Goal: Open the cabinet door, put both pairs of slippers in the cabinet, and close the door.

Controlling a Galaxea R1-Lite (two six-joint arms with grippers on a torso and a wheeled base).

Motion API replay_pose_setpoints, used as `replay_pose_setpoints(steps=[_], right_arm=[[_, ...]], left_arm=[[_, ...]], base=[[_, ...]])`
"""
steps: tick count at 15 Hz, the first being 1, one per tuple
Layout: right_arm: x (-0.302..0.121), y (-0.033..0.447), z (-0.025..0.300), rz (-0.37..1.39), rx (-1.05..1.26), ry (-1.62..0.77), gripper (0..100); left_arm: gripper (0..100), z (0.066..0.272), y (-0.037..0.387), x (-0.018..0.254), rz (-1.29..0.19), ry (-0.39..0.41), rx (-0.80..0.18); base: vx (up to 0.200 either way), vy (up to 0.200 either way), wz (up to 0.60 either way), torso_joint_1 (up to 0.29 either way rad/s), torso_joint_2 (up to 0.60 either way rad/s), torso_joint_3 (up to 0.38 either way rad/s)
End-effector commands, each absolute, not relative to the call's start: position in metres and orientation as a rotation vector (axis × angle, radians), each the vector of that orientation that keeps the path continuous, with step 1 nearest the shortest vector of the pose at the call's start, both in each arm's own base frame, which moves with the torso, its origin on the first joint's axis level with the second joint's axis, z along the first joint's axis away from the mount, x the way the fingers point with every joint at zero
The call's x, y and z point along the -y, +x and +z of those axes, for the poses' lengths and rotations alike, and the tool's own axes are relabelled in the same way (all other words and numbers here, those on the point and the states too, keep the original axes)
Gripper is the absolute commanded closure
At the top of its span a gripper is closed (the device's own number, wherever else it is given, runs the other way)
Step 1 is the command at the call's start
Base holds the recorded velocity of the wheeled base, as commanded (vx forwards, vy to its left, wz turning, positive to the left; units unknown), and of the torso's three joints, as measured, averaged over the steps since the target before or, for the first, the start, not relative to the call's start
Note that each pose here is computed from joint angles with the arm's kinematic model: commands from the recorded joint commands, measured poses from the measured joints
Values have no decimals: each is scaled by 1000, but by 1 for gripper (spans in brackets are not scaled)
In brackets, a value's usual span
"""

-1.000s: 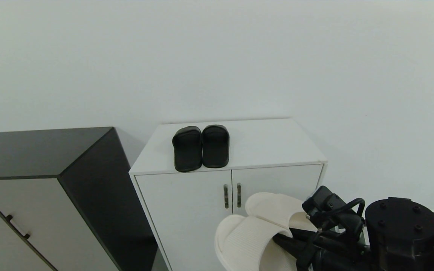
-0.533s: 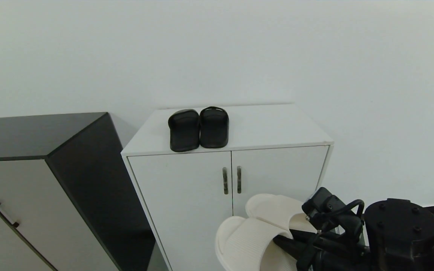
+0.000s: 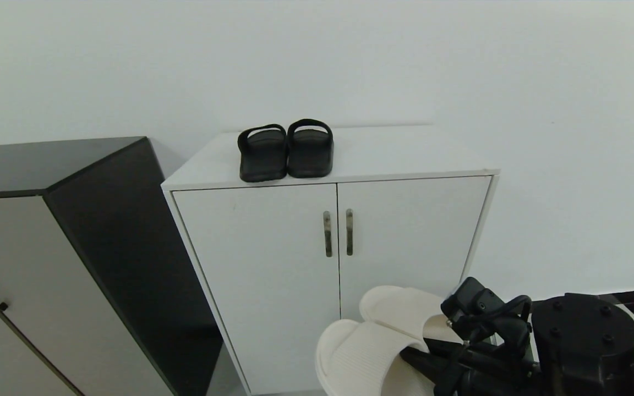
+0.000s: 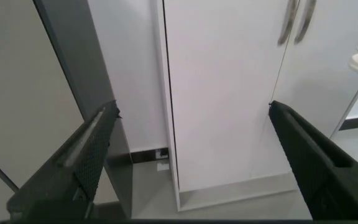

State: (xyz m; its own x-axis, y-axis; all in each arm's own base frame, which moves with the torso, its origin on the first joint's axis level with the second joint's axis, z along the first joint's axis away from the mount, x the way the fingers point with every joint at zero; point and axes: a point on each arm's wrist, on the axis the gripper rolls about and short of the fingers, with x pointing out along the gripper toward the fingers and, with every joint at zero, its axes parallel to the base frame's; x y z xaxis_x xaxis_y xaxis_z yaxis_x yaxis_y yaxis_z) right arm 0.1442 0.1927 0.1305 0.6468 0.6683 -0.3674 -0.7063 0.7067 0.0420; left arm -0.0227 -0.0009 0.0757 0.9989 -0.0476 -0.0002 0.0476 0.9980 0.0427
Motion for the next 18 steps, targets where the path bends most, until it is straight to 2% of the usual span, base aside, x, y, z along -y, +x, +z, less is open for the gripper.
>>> replay_pose_setpoints(steps=[1,6,7,8,9,11,12,15,18], right_arm=[[-193,144,129,784,-380,-112,100],[-194,144,123,785,-382,-114,100],[-195,145,121,783,-390,-119,100],[-195,145,119,782,-397,-123,100],[-196,146,117,781,-403,-127,100],[-196,146,117,779,-396,-124,100],[-195,145,117,779,-387,-121,100],[-197,144,116,788,-390,-124,100],[-198,145,114,787,-389,-130,100]], left_arm=[[0,76,-23,1,-49,43,1],[0,81,-18,1,-61,55,-50],[0,102,-19,1,-66,29,-24],[0,128,-16,1,-69,-37,-18],[0,144,-11,1,-94,-57,-29],[0,171,-8,4,-212,-55,-1],[0,189,4,6,-294,-58,-31],[0,211,46,10,-436,-70,-110],[0,213,92,27,-647,-75,-165]], base=[[0,0,0,-149,481,315],[0,0,0,-131,463,330],[0,0,0,-105,456,344],[0,0,0,-95,456,364],[0,0,0,-85,437,364],[0,0,0,-54,444,381],[0,0,0,-27,442,408],[0,0,0,-2,81,79],[0,0,0,-13,76,80]])
